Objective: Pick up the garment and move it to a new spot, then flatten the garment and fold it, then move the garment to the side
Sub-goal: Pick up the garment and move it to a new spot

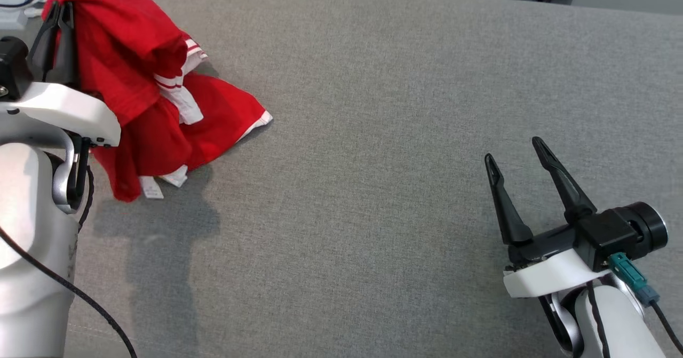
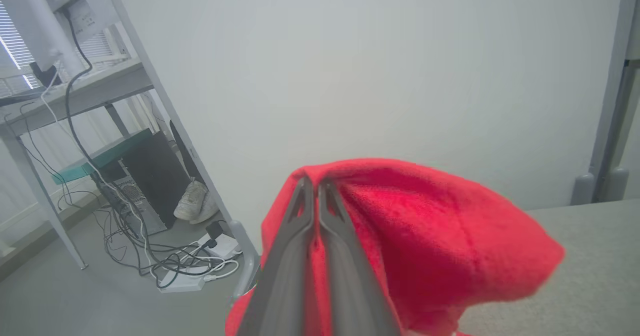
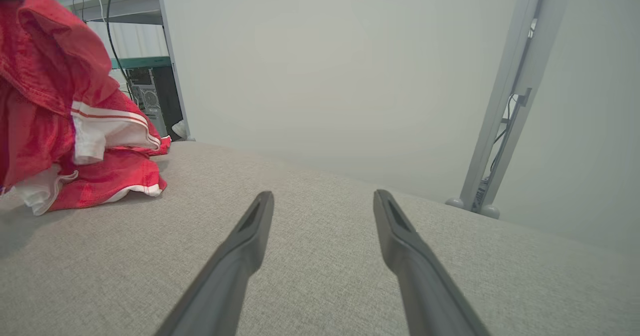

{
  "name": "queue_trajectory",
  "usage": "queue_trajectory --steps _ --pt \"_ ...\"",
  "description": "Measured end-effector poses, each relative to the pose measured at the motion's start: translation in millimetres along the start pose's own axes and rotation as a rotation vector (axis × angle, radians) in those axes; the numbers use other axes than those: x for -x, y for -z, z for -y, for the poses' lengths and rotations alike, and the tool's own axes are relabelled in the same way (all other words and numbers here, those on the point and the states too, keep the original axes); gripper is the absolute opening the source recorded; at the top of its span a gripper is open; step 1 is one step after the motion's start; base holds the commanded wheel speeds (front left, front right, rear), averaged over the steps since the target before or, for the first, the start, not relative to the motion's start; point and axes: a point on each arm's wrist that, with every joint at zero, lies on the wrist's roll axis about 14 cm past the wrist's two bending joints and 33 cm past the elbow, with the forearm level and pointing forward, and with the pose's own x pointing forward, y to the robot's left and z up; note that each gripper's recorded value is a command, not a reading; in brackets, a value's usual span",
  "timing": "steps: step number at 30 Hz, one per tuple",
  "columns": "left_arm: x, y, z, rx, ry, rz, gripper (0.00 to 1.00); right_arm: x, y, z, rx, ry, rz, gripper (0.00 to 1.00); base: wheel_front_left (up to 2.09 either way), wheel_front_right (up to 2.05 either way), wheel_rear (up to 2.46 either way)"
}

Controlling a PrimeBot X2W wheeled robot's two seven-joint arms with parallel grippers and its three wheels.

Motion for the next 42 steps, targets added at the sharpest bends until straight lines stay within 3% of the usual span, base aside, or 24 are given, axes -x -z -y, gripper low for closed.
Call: queue_trajectory --steps 8,14,23,34,42 --pt "20 -111 21 0.101 0.053 0.323 0.0 12 -33 5 0.021 0.043 0.06 1.0 0.0 0.0 0.0" --pt "35 -150 82 0.198 0.201 0.409 0.0 26 -48 28 0.044 0.12 0.085 1.0 0.0 0.0 0.0" --pt "59 -173 208 0.335 0.512 0.416 0.0 57 -64 86 0.076 0.303 0.111 1.0 0.0 0.0 0.0" --pt "80 -154 338 0.452 0.784 0.335 0.0 131 -84 169 0.095 0.602 0.146 1.0 0.0 0.0 0.0" --pt "113 -61 426 0.221 0.983 0.174 0.0 174 -82 193 0.107 0.725 0.116 1.0 0.0 0.0 0.0"
